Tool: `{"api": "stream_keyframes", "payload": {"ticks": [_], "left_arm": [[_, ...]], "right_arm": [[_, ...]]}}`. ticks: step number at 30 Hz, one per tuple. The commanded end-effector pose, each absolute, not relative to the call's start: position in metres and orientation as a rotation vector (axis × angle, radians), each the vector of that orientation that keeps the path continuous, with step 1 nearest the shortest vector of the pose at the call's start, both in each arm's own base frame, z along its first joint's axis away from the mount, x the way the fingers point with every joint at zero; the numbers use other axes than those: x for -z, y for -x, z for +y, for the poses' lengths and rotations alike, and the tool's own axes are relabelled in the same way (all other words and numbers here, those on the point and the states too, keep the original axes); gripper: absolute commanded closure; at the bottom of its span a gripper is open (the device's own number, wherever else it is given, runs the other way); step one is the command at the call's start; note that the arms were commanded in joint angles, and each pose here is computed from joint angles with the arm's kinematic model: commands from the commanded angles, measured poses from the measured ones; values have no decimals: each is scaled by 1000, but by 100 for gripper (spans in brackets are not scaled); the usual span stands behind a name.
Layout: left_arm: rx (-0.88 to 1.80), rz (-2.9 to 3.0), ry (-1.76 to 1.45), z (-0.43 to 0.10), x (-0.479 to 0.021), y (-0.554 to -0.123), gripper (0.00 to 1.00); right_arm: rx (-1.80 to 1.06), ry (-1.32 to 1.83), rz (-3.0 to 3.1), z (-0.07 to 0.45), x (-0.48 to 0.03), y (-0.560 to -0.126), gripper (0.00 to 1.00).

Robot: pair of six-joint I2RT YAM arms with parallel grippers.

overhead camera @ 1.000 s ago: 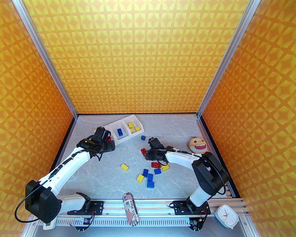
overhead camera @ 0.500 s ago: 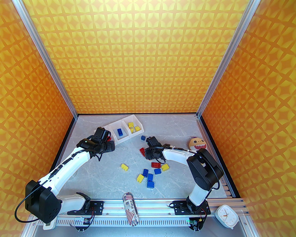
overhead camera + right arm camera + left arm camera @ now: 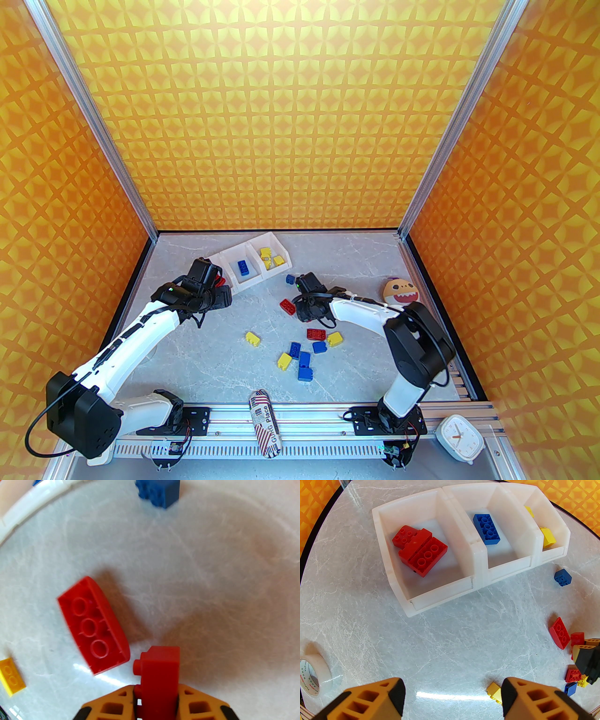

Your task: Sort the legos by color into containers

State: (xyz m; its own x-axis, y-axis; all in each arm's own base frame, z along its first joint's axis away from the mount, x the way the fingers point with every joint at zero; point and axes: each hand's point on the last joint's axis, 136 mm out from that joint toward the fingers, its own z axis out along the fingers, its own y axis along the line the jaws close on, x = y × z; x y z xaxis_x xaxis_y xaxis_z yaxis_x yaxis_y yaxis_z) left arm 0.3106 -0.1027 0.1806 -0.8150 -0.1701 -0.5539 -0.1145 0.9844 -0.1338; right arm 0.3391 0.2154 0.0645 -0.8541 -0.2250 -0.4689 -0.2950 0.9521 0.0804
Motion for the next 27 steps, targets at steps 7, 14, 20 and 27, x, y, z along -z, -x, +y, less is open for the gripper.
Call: {"api": "stream_keyframes", "payload": {"ticks": [7,14,20,27], "left_arm": [[96,2516,204,-88,-189,-305,28],[61,2514,283,-63,-192,-297,28],[70,2504,308,-57,-203,-291,29],[97,2463,302,-53,-228,-276,29]], "right_arm": [[-478,374,2446,256,-133,-353,82],[-645,454,2297,312,-171,-362,82],[-706,539,2235,367,-184,-374,83],[-752,595,2172,426,-188,-393,84]]}}
